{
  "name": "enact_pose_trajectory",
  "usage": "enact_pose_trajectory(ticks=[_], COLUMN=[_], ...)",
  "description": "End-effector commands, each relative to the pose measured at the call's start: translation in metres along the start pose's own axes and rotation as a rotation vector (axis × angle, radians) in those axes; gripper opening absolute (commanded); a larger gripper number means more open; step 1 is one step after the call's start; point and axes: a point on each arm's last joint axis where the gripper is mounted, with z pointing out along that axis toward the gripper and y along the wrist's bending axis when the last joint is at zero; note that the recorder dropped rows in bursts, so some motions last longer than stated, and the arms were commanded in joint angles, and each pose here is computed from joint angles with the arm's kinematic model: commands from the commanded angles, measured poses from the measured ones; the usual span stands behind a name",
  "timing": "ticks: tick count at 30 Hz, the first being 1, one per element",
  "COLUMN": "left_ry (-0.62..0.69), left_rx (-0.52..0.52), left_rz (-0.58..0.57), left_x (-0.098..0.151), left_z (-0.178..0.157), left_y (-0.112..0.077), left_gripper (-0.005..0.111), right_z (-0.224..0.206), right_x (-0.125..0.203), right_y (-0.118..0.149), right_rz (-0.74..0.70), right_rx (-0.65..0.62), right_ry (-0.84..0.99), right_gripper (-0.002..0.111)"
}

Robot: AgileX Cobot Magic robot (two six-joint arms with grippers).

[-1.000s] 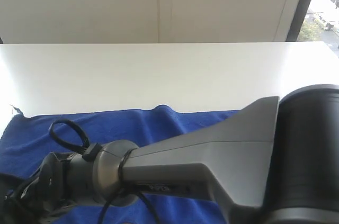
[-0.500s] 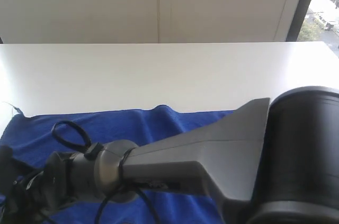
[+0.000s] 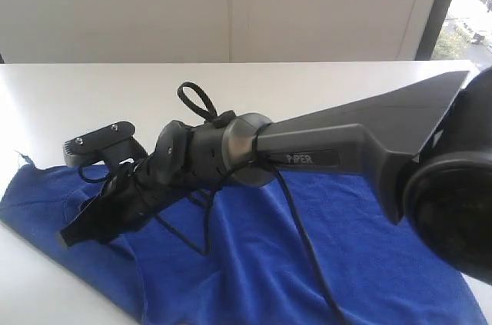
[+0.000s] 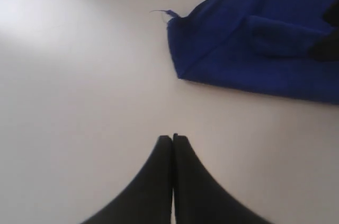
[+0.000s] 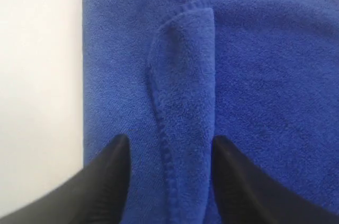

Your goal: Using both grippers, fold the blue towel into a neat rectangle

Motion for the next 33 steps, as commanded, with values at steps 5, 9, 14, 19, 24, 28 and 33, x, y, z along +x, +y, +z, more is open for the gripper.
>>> enact_pose_trajectory(ticks=[5, 9, 14, 19, 24, 28, 33], left_ry=[-0.033, 0.070, 0.125, -0.161, -0.135, -0.062, 0.021], left_rx=[0.156, 0.331, 0.627, 0.930, 0.833, 0.732, 0.714], left_rz=[-0.192, -0.435, -0.490, -0.651, -0.767, -0.738, -0.735], left_x=[-0.016, -0.028, -0.032, -0.054, -0.038, -0.026, -0.016], left_z=[0.039, 0.083, 0.111, 0.127, 0.149, 0.162, 0.182], left_y=[-0.035, -0.048, -0.058, -0.039, -0.008, -0.003, -0.007], left_gripper=[0.000, 0.000, 0.000, 0.000, 0.000, 0.000, 0.010], right_z=[-0.089, -0.133, -0.159, -0.168, -0.167, -0.161, -0.159], right_x=[-0.032, -0.015, 0.009, 0.026, 0.044, 0.054, 0.059], right_y=[-0.026, -0.056, -0.068, -0.066, -0.066, -0.068, -0.069], right_rz=[-0.145, -0.167, -0.135, -0.136, -0.128, -0.130, -0.097], right_rx=[0.071, 0.278, 0.357, 0.359, 0.355, 0.354, 0.359], right_ry=[0.070, 0.324, 0.390, 0.365, 0.393, 0.381, 0.379], right_gripper=[0.045, 0.021, 0.001, 0.000, 0.000, 0.000, 0.000])
